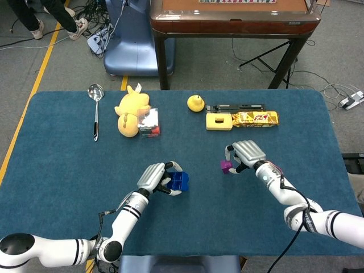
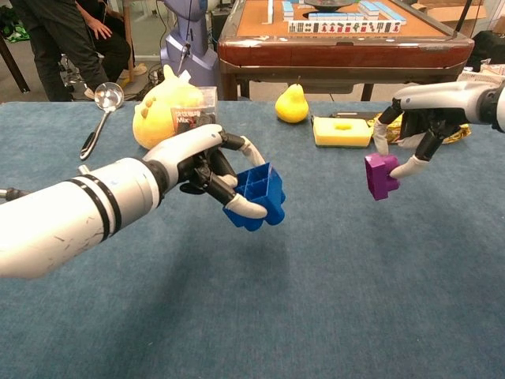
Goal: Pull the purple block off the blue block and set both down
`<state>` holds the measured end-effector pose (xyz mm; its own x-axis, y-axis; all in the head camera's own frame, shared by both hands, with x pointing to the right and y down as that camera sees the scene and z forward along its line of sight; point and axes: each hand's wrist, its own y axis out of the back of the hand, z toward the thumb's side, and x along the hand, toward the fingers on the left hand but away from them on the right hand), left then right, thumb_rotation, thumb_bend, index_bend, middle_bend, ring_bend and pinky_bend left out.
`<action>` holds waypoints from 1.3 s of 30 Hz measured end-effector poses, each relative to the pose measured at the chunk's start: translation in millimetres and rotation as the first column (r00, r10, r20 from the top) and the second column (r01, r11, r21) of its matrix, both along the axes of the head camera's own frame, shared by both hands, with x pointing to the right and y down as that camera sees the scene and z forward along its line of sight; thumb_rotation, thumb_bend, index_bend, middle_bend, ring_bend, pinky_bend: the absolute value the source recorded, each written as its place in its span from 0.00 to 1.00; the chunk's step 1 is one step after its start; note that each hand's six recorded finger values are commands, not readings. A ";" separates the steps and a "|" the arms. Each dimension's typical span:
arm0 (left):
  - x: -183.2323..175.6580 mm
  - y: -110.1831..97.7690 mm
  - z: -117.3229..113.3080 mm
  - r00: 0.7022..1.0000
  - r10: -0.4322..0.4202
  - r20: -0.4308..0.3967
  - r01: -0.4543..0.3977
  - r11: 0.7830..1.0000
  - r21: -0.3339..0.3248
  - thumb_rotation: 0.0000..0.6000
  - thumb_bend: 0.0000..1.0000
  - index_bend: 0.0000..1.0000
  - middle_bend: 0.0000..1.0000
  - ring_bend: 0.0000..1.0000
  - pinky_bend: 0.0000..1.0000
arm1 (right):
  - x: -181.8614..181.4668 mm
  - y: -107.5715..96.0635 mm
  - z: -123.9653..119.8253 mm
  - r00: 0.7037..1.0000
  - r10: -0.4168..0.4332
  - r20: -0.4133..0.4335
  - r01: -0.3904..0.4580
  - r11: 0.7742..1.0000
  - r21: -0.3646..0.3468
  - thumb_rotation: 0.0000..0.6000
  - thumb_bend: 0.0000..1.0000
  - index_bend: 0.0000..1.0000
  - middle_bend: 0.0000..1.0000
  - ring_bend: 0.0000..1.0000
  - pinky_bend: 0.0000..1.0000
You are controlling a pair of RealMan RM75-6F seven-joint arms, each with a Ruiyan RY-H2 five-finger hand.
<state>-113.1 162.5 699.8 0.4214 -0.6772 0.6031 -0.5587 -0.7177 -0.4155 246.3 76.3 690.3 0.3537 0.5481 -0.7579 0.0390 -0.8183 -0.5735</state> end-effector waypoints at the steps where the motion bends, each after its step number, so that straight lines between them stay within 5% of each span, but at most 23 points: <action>1: -0.2 0.2 1.5 1.000 0.001 0.007 -0.001 1.000 -0.001 1.00 0.06 0.63 1.00 1.00 1.00 | -0.2 0.7 0.9 1.000 0.000 -0.004 0.000 1.000 -0.003 1.00 0.31 0.50 1.00 1.00 1.00; 15: 3.5 10.1 10.1 0.986 0.123 0.111 -0.127 0.991 0.030 1.00 0.06 0.57 1.00 1.00 1.00 | 1.2 9.6 11.4 0.998 -0.026 -0.060 0.023 0.998 -0.054 1.00 0.03 0.23 1.00 1.00 1.00; 23: 1.0 11.6 10.9 0.974 0.159 0.164 -0.167 0.985 0.040 1.00 0.03 0.17 1.00 1.00 1.00 | 5.4 6.0 -2.0 0.999 0.010 -0.036 -0.011 1.000 -0.024 1.00 0.02 0.21 1.00 1.00 1.00; 28: -6.0 10.3 9.1 0.967 0.162 0.197 -0.172 0.984 0.037 1.00 0.00 0.10 1.00 1.00 1.00 | 13.9 6.2 -10.9 0.999 0.030 -0.029 -0.030 1.000 -0.007 1.00 0.02 0.21 0.98 0.99 1.00; 35: -33.2 2.3 -3.7 0.963 0.120 0.240 -0.137 0.989 0.054 1.00 0.00 0.12 0.99 0.86 1.00 | 34.3 9.6 -28.2 0.998 0.059 -0.020 -0.059 0.998 0.031 1.00 0.02 0.21 0.62 0.73 0.99; 39: -61.9 -6.9 -16.6 0.953 0.072 0.293 -0.107 0.989 0.107 1.00 0.00 0.12 0.77 0.72 0.99 | 49.6 12.9 -38.8 0.997 0.078 -0.018 -0.077 0.995 0.060 1.00 0.02 0.21 0.49 0.59 0.84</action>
